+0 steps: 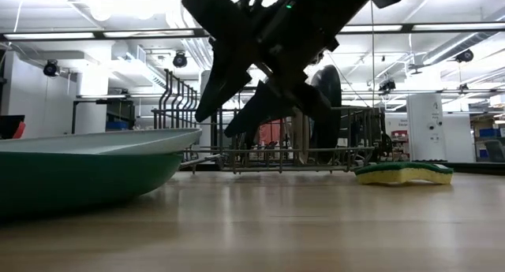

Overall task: Sort dishes
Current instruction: Put the white plate into the dish rack

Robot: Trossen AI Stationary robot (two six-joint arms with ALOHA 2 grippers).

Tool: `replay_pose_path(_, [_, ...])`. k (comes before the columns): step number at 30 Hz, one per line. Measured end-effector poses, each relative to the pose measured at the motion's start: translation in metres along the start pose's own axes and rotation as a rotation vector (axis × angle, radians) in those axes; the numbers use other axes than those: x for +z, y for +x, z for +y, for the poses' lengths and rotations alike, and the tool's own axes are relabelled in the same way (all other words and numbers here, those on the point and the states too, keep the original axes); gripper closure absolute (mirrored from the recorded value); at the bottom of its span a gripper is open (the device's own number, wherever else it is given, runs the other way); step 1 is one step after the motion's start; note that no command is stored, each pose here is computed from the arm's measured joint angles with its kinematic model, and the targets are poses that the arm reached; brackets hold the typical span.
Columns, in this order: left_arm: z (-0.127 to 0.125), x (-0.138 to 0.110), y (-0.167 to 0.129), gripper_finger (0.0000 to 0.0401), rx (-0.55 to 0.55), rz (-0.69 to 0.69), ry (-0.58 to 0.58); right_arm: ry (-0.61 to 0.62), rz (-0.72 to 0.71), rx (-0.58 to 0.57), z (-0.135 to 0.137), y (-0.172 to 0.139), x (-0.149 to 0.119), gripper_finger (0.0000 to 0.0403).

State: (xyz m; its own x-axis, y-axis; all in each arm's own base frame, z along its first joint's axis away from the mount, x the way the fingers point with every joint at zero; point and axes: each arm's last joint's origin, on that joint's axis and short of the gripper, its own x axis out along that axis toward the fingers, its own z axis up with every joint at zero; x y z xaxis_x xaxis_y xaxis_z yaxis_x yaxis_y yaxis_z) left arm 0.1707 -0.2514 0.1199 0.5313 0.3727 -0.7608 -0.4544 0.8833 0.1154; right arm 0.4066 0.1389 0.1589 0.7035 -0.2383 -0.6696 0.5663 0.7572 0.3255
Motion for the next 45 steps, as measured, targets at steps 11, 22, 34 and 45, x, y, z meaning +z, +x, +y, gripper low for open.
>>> replay_pose_path(11, [0.0,0.001,0.001,0.0285,0.004,-0.039,0.015,0.004,0.007,-0.006,-0.008,0.008,0.01,0.0203])
replay_pose_path(22, [0.0,0.002,0.001,0.0285,0.009,-0.075,0.018,0.009,-0.016,0.065,-0.004,0.01,0.017,0.0203])
replay_pose_path(34, [0.005,0.0,0.005,0.0285,0.025,-0.125,0.027,0.025,0.03,0.1,-0.006,0.015,0.018,0.0204])
replay_pose_path(45, [0.006,0.0,0.01,0.0285,0.025,-0.144,0.012,0.031,0.044,0.154,-0.01,0.044,0.007,0.0211])
